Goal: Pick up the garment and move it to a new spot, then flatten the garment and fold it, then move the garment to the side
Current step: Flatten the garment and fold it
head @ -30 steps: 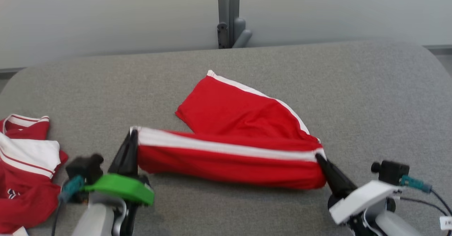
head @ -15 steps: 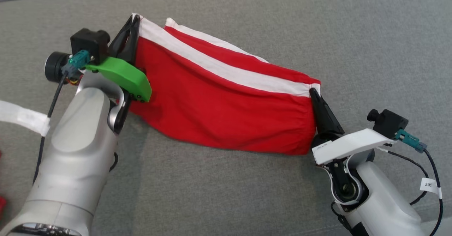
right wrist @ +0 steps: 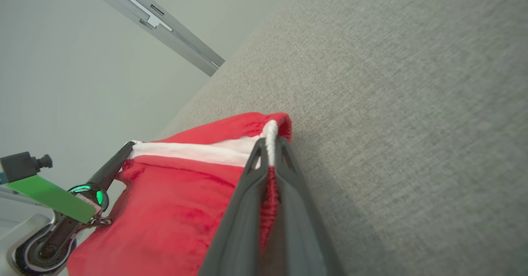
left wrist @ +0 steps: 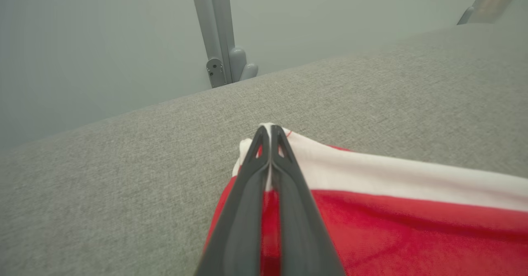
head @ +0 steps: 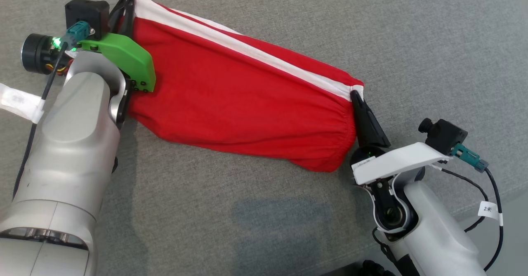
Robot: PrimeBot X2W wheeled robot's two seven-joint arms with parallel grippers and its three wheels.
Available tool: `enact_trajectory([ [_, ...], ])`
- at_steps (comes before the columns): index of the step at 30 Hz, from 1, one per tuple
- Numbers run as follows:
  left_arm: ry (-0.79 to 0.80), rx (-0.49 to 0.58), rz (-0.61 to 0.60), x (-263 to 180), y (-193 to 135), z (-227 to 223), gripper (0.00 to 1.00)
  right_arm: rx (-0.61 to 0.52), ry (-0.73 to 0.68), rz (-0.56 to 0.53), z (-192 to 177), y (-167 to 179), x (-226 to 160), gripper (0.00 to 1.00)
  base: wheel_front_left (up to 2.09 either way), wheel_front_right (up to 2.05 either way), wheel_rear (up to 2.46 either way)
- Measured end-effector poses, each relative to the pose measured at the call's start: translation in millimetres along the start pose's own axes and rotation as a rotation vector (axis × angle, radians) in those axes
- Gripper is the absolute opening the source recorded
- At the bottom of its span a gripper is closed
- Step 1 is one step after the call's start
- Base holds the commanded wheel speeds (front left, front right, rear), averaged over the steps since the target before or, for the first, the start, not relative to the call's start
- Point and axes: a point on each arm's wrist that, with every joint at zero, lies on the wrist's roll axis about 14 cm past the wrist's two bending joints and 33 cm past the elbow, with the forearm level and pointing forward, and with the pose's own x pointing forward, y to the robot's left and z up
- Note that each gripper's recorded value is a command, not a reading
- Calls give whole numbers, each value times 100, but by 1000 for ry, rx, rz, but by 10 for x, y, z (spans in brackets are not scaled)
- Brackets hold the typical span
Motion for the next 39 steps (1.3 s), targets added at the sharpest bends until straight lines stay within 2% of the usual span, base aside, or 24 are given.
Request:
enact_trajectory([
  [1, 9, -4, 6, 24, -4, -43, 40, 2, 2, -4, -8, -11, -1, 73, 0, 0, 0],
  [2, 14, -8, 14, 45, -1, -71, 97, 4, 4, -9, -16, -23, -6, 100, 0, 0, 0],
  [3, 15, -14, 16, 64, -8, -88, 100, 3, 2, -11, -11, -29, -7, 100, 0, 0, 0],
  [9, 14, -23, 33, 32, -25, -70, 100, -97, -38, -36, 169, -152, -72, 100, 0, 0, 0],
  [17, 63, -73, 109, -356, 61, -164, 100, -257, -95, -102, 432, -367, -348, 100, 0, 0, 0],
  [22, 123, -112, 148, -696, 94, -331, 100, -254, -118, -106, 479, -332, -481, 100, 0, 0, 0],
  [27, 159, -150, 158, -902, 54, -370, 100, -245, -141, -64, 534, -171, -513, 100, 0, 0, 0],
  [28, 167, -151, 160, -923, 50, -385, 75, -246, -142, -57, 538, -148, -517, 100, 0, 0, 0],
  [30, 183, -153, 160, -948, 32, -417, 15, -247, -145, -51, 545, -123, -527, 100, 0, 0, 0],
  [31, 185, -154, 158, -954, 16, -423, 0, -247, -147, -49, 552, -117, -536, 100, 0, 0, 0],
  [39, 216, -168, 157, -1016, -40, -498, 0, -239, -160, -44, 596, -88, -602, 100, 0, 0, 0],
])
